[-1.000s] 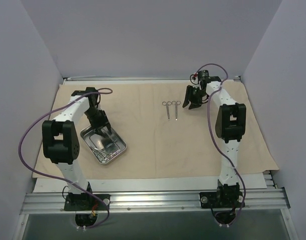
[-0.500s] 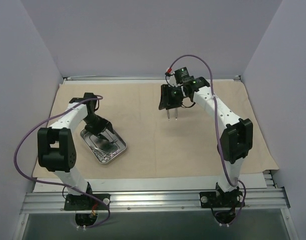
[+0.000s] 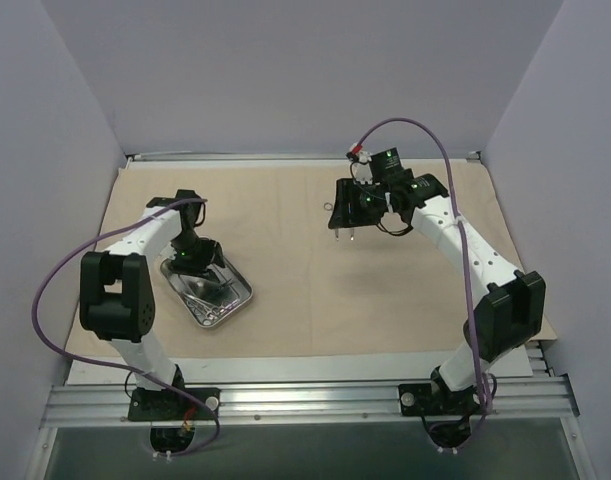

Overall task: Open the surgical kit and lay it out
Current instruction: Pick up the medical item from the container.

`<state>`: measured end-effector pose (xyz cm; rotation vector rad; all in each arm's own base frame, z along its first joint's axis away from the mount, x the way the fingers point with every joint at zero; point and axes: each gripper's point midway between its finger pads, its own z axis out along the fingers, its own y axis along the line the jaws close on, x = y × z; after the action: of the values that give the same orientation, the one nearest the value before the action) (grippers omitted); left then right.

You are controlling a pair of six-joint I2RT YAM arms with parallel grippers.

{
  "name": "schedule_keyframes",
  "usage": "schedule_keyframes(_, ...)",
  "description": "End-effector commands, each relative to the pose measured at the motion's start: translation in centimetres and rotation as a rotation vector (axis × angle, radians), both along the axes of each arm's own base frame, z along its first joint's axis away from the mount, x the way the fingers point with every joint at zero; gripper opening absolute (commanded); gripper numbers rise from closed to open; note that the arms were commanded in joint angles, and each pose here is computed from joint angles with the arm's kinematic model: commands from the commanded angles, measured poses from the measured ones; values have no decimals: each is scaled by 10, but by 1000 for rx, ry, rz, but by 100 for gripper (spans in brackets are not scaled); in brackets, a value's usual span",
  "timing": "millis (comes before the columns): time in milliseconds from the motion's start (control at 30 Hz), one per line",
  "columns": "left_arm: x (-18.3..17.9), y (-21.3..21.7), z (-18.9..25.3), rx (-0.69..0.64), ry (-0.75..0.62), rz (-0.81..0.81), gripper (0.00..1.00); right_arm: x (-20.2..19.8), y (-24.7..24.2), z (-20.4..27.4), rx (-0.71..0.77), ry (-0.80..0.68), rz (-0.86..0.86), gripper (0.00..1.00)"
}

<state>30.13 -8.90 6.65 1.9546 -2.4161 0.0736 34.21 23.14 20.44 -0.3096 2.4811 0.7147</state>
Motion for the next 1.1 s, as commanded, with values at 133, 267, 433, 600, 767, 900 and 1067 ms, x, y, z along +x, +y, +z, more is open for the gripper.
schedule_keyframes(133, 12, 9, 6, 106, 57, 240, 54, -1, -17, 18, 4, -89, -9, 44)
schedule_keyframes(267, 11, 1, 6, 128, 106, 288, 54, -1, -23, 18, 15, -90, -9, 44)
schedule_keyframes(433, 7, -21, 10, 135, 114, 362, 54, -5, -27, 19, 26, -98, 1, 44)
schedule_keyframes(600, -7, -23, 7, 159, 121, 435, 53, -12, -23, 25, 41, -110, 23, 44)
schedule_keyframes(767, -18, -13, 6, 153, 80, 523, 53, -21, -22, 26, 44, -118, 33, 44)
schedule_keyframes(900, -15, -10, 4, 145, 56, 561, 54, -25, -24, 26, 41, -120, 31, 45)
schedule_keyframes(1067, -12, -11, -7, 130, 55, 610, 54, -25, -25, 27, 42, -124, 27, 45)
